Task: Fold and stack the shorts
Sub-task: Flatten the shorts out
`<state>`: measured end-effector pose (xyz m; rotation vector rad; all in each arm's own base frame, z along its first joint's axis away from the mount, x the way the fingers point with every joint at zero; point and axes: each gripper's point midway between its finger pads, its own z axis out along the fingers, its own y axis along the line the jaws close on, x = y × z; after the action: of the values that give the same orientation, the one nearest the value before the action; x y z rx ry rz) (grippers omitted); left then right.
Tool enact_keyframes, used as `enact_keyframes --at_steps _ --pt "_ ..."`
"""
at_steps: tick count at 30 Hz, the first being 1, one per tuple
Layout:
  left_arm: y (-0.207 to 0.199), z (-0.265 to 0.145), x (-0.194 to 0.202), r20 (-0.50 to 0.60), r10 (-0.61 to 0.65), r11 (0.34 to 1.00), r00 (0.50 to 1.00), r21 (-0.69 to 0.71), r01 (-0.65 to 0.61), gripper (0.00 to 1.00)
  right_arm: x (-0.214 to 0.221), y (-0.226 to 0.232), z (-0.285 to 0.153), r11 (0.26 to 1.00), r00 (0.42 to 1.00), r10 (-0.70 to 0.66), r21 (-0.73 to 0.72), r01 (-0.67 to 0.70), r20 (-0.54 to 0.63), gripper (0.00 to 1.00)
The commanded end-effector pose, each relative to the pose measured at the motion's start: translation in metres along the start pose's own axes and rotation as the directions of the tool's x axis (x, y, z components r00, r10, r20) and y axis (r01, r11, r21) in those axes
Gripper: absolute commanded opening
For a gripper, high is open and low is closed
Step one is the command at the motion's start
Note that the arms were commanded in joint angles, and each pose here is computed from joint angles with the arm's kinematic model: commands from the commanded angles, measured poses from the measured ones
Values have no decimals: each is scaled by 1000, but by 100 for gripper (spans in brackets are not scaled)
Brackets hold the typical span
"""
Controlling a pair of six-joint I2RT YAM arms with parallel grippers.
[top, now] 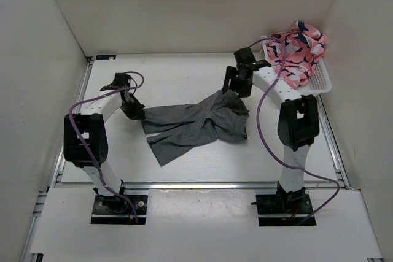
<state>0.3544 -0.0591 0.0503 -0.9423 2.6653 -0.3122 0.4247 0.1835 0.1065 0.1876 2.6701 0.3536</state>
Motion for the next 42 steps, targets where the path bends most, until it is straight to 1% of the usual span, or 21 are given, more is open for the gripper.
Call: enact_keyframes --at_steps 1,7,11,13,14,17,20,22,23,24,26,29,30,31,34,35,36,38,39,40,42 --pt "-30 -31 -26 100 29 994 995 99 -38 10 -6 12 13 998 1000 -28 55 28 7 75" --pt "-51 -61 -35 126 62 982 990 169 -83 10 -24 23 42 994 999 31 107 -36 43 75" --pt "-58 -75 -42 144 84 978 986 176 -109 10 -25 30 69 991 996 88 103 -89 11 75" --pt "-59 -81 -44 146 83 980 986 167 -108 10 -38 25 76 979 989 129 153 -137 66 69" --pt "-59 -83 -45 148 94 979 984 165 -118 10 -40 24 79 975 987 138 164 -149 78 49" --pt "-64 -96 -52 170 103 977 980 167 -132 10 -53 26 76 970 981 156 169 -174 114 0" --pt "-72 -123 -78 256 100 975 962 169 -146 10 -79 38 47 975 969 149 131 -177 196 0" --pt "-76 -133 -91 271 98 974 957 169 -148 10 -97 51 26 983 960 140 80 -164 241 0" --pt "-78 -133 -100 276 102 975 956 164 -151 10 -119 67 1 989 944 135 18 -147 301 0" --pt "-87 -157 -121 336 87 969 938 189 -158 10 -127 75 -9 990 937 141 -16 -143 320 0" --pt "-90 -177 -139 367 64 969 928 199 -145 10 -159 97 -58 987 899 146 -126 -103 413 0" --pt "-107 -230 -175 498 38 949 866 252 -187 10 -186 125 -127 959 842 170 -284 -20 513 0" --pt "-113 -260 -187 560 22 938 828 276 -212 10 -190 128 -142 953 825 179 -303 -10 536 0" --pt "-118 -268 -192 579 16 932 815 286 -222 10 -198 136 -183 937 780 187 -348 42 597 0" --pt "-123 -314 -199 646 -7 908 763 324 -266 10 -198 136 -237 926 721 171 -359 115 672 0" --pt "-125 -317 -196 643 -4 902 766 334 -275 10 -195 132 -239 931 716 163 -346 115 678 0" --pt "-125 -333 -191 661 -12 895 750 342 -287 10 -190 129 -260 930 698 152 -341 139 699 0" --pt "-121 -329 -181 642 -2 892 767 348 -289 10 -183 122 -264 935 693 141 -325 141 707 0" --pt "-121 -341 -170 648 -2 874 761 370 -313 10 -165 117 -256 944 716 105 -297 148 690 0" --pt "-118 -325 -165 621 1 878 784 375 -298 10 -163 108 -252 955 710 97 -266 131 697 0" --pt "-110 -330 -153 623 0 877 782 376 -299 10 -141 93 -236 967 738 76 -230 109 670 0"
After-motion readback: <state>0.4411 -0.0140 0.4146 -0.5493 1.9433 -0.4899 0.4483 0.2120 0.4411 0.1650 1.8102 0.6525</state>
